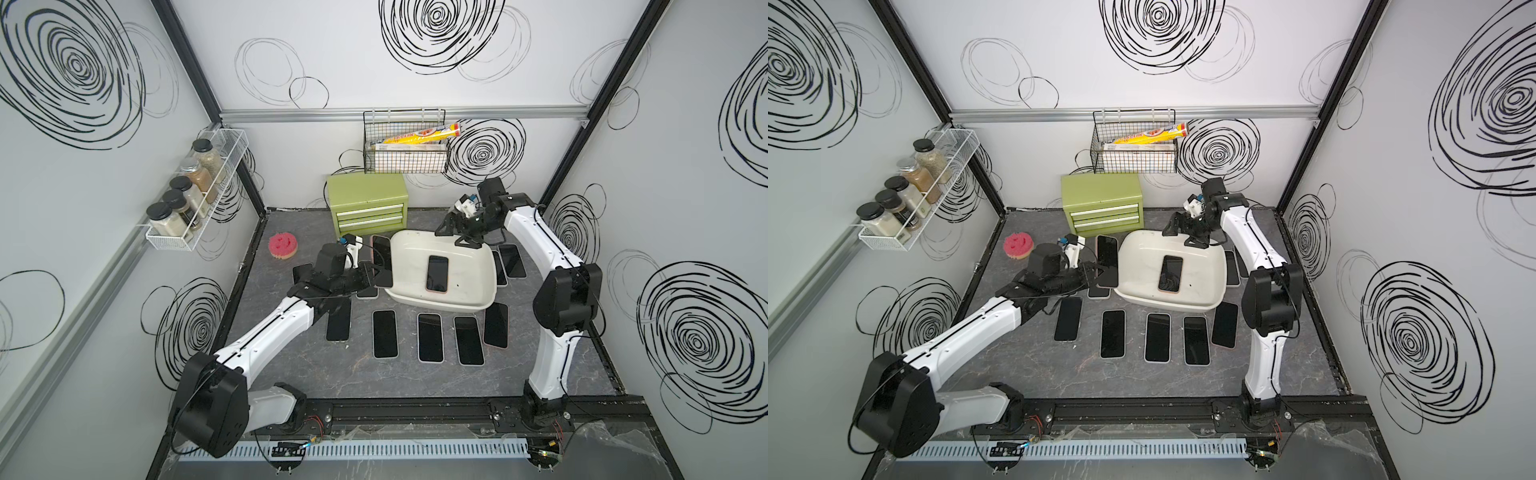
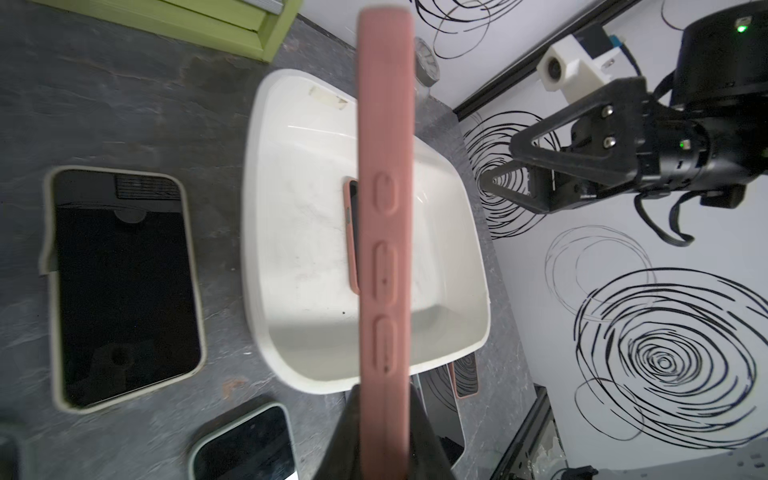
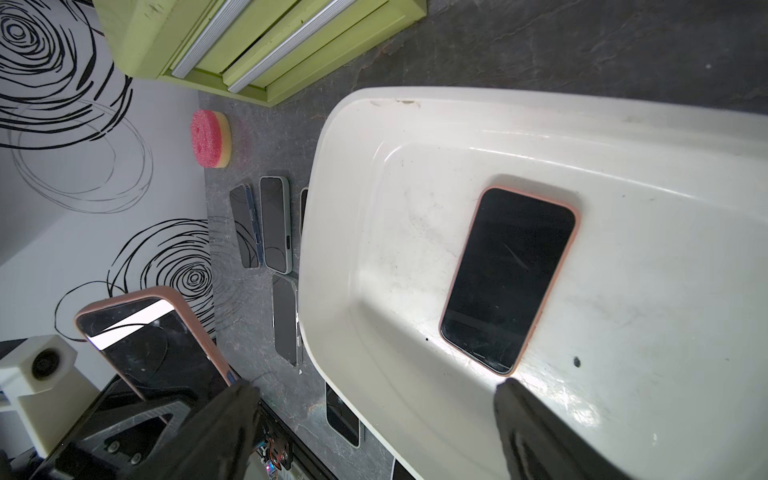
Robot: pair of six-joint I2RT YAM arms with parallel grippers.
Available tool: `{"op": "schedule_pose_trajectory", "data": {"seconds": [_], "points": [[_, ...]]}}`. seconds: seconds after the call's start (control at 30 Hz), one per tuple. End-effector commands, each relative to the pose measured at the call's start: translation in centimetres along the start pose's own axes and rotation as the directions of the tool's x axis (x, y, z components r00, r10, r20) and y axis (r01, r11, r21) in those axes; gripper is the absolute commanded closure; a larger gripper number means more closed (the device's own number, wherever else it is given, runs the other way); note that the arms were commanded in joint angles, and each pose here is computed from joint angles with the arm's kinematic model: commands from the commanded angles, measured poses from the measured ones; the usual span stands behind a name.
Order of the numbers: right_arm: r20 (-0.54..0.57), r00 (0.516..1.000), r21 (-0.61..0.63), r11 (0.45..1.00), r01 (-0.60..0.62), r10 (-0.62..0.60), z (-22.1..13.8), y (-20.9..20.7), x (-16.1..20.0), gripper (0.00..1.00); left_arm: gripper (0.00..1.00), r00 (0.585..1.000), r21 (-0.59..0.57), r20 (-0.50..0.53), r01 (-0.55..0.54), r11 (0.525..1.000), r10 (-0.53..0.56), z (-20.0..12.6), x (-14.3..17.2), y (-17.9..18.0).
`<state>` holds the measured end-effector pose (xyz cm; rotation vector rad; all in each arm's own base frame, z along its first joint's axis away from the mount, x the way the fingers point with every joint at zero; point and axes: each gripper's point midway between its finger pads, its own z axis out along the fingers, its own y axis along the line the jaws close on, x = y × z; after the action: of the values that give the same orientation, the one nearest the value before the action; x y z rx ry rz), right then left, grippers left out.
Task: Take the phone out of the storage box
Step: Place the phone at the center of the board.
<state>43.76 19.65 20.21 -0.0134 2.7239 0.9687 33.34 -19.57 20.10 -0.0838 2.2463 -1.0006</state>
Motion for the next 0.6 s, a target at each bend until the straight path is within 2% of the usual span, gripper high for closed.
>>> {"op": "schedule_pose_trajectory", "data": {"seconds": [0.0,0.13,0.3,0.57], "points": [[0.001,1.0,0.016,1.0,0.022,-0.022,-0.2,-0.5,-0.3,0.07,0.99,0.996,-0.091,0.041,-0.07,0.993,0.074,-2.7,-0.9,1.6],[-0.004,1.0,0.006,1.0,0.026,-0.026,-0.1,-0.5,-0.2,0.07,1.0,0.997,-0.239,0.04,-0.054,0.969,0.066,-5.5,-0.9,4.8],[0.001,1.0,-0.036,0.999,0.028,-0.028,0.0,-0.1,0.3,0.07,1.0,0.999,-0.411,0.037,-0.015,0.912,0.034,-8.6,0.0,8.1],[-0.023,0.999,-0.072,0.997,0.038,-0.039,0.6,-0.2,1.8,0.07,1.0,0.996,-0.577,-0.016,0.06,0.814,-0.084,-10.3,2.3,12.0]]}}
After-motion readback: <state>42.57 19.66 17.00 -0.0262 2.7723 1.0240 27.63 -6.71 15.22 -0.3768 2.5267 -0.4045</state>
